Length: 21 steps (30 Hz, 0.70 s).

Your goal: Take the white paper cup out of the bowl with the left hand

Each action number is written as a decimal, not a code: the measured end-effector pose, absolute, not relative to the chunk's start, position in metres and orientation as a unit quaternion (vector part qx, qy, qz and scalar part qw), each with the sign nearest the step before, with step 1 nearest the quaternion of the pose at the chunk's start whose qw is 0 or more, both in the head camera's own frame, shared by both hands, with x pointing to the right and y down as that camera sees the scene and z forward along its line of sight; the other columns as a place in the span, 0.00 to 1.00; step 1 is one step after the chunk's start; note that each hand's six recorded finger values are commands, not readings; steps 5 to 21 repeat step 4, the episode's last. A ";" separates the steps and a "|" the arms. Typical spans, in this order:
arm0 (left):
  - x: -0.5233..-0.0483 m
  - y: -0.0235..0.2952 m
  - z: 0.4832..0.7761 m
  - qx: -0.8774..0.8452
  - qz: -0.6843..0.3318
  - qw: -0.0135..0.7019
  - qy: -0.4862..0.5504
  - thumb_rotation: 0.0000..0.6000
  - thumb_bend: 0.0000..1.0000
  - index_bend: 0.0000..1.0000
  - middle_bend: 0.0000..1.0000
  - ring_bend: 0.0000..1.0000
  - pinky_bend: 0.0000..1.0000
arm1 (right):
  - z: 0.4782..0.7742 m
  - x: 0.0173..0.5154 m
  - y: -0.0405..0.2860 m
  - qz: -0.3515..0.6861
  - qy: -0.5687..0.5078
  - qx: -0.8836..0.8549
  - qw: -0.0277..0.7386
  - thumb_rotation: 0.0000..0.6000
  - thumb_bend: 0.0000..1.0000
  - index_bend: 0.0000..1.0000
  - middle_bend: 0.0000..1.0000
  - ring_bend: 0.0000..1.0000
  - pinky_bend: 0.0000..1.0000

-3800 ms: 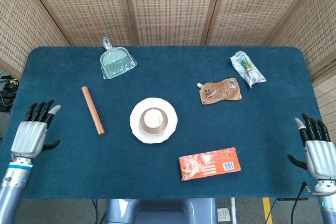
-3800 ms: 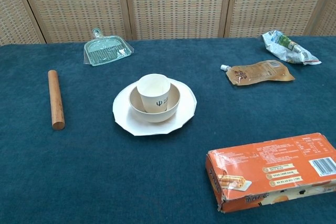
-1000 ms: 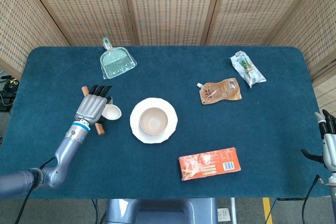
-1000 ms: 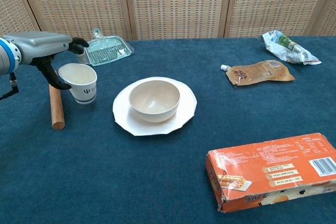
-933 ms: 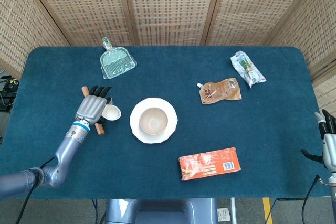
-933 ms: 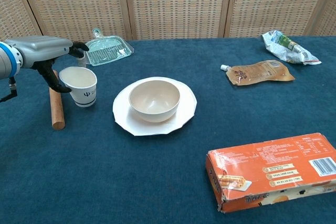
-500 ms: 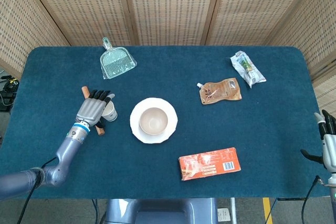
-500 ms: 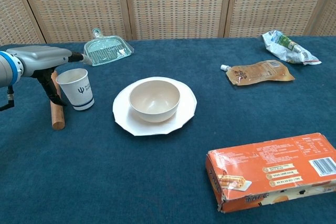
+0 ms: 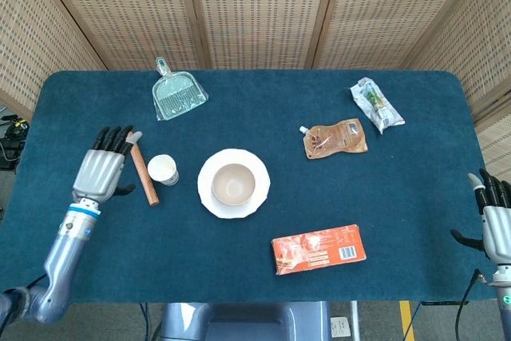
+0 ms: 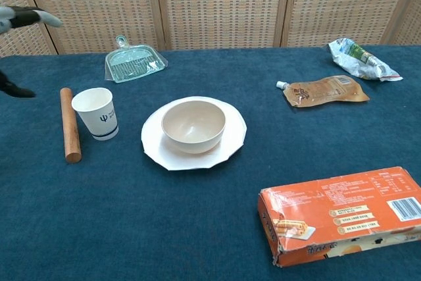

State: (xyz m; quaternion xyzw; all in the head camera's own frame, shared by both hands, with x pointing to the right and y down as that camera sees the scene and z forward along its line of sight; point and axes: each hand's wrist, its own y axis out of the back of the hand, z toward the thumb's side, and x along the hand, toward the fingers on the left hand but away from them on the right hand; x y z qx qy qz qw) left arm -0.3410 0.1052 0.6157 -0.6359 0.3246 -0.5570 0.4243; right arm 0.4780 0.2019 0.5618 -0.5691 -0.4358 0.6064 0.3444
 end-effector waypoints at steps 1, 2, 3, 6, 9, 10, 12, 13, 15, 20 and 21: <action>-0.354 0.115 0.611 -0.623 -0.562 0.429 0.335 1.00 0.04 0.00 0.00 0.00 0.00 | 0.562 0.477 0.202 0.606 -0.434 -0.571 0.345 1.00 0.10 0.00 0.00 0.00 0.00; -0.364 0.125 0.608 -0.614 -0.567 0.430 0.341 1.00 0.04 0.00 0.00 0.00 0.00 | 0.563 0.474 0.203 0.604 -0.431 -0.573 0.347 1.00 0.10 0.00 0.00 0.00 0.00; -0.374 0.135 0.605 -0.605 -0.572 0.432 0.346 1.00 0.04 0.00 0.00 0.00 0.00 | 0.563 0.472 0.203 0.603 -0.430 -0.575 0.349 1.00 0.10 0.00 0.00 0.00 0.00; -0.386 0.149 0.601 -0.595 -0.578 0.433 0.352 1.00 0.04 0.00 0.00 0.00 0.00 | 0.563 0.470 0.204 0.601 -0.428 -0.576 0.350 1.00 0.10 0.00 0.00 0.00 0.00; -0.386 0.149 0.601 -0.595 -0.578 0.433 0.352 1.00 0.04 0.00 0.00 0.00 0.00 | 0.563 0.470 0.204 0.601 -0.428 -0.576 0.350 1.00 0.10 0.00 0.00 0.00 0.00; -0.386 0.149 0.601 -0.595 -0.578 0.433 0.352 1.00 0.04 0.00 0.00 0.00 0.00 | 0.563 0.470 0.204 0.601 -0.428 -0.576 0.350 1.00 0.10 0.00 0.00 0.00 0.00; -0.386 0.149 0.601 -0.595 -0.578 0.433 0.352 1.00 0.04 0.00 0.00 0.00 0.00 | 0.563 0.470 0.204 0.601 -0.428 -0.576 0.350 1.00 0.10 0.00 0.00 0.00 0.00; -0.386 0.149 0.601 -0.595 -0.578 0.433 0.352 1.00 0.04 0.00 0.00 0.00 0.00 | 0.563 0.470 0.204 0.601 -0.428 -0.576 0.350 1.00 0.10 0.00 0.00 0.00 0.00; -0.386 0.149 0.601 -0.595 -0.578 0.433 0.352 1.00 0.04 0.00 0.00 0.00 0.00 | 0.563 0.470 0.204 0.601 -0.428 -0.576 0.350 1.00 0.10 0.00 0.00 0.00 0.00; -0.386 0.149 0.601 -0.595 -0.578 0.433 0.352 1.00 0.04 0.00 0.00 0.00 0.00 | 0.563 0.470 0.204 0.601 -0.428 -0.576 0.350 1.00 0.10 0.00 0.00 0.00 0.00; -0.386 0.149 0.601 -0.595 -0.578 0.433 0.352 1.00 0.04 0.00 0.00 0.00 0.00 | 0.563 0.470 0.204 0.601 -0.428 -0.576 0.350 1.00 0.10 0.00 0.00 0.00 0.00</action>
